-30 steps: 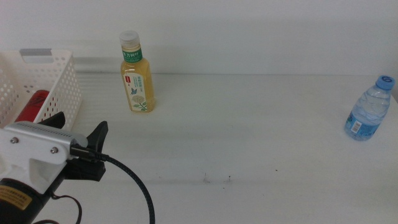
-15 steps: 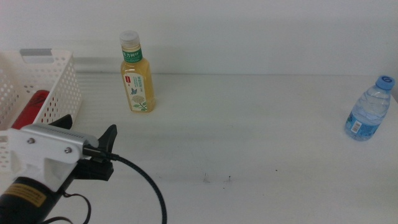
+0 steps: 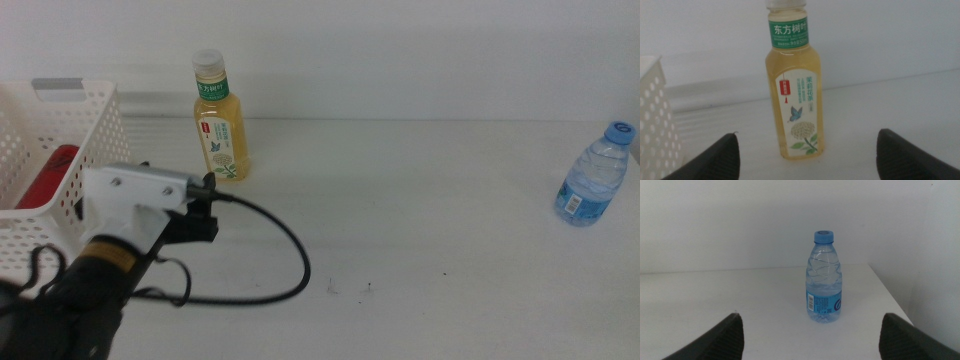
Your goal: Use arms to grab the bottles and put them into the dustbin to the left of the table.
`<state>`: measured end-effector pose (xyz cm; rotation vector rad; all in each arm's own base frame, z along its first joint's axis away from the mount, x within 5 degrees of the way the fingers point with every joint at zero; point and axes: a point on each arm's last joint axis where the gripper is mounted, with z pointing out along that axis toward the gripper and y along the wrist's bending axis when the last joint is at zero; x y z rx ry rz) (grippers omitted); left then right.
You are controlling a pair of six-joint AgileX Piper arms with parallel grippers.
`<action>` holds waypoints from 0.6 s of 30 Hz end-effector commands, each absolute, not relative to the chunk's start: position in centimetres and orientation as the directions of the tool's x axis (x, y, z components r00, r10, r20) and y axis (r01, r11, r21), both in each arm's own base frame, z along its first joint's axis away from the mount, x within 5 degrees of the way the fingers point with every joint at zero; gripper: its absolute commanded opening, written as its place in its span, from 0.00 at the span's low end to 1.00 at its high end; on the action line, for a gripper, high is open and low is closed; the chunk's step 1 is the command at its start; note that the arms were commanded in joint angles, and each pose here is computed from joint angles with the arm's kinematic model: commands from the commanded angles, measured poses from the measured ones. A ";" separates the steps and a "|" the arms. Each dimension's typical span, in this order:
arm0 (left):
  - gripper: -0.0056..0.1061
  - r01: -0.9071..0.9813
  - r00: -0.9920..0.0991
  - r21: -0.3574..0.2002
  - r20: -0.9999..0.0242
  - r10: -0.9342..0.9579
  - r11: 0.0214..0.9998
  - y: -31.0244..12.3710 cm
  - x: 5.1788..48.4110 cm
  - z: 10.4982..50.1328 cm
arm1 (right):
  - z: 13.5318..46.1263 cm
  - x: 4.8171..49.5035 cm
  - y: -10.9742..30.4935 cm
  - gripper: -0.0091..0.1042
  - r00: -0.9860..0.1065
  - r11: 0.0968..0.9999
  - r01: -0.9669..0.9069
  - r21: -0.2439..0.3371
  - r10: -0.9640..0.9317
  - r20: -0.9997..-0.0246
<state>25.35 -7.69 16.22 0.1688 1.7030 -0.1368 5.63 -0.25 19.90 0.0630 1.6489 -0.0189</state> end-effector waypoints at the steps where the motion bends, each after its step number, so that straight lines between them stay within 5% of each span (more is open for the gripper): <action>1: 0.89 0.167 -0.122 0.002 -0.992 0.023 0.986 -8.0 26.8 16.0 | 19.9 5.6 -0.3 0.90 -0.070 0.999 0.052 0.014 0.017 -0.997; 18: 0.89 0.169 -0.143 0.003 -0.989 0.028 0.986 -9.1 34.2 14.7 | 19.9 5.6 -0.3 0.90 -0.070 0.999 0.052 0.014 0.017 -0.997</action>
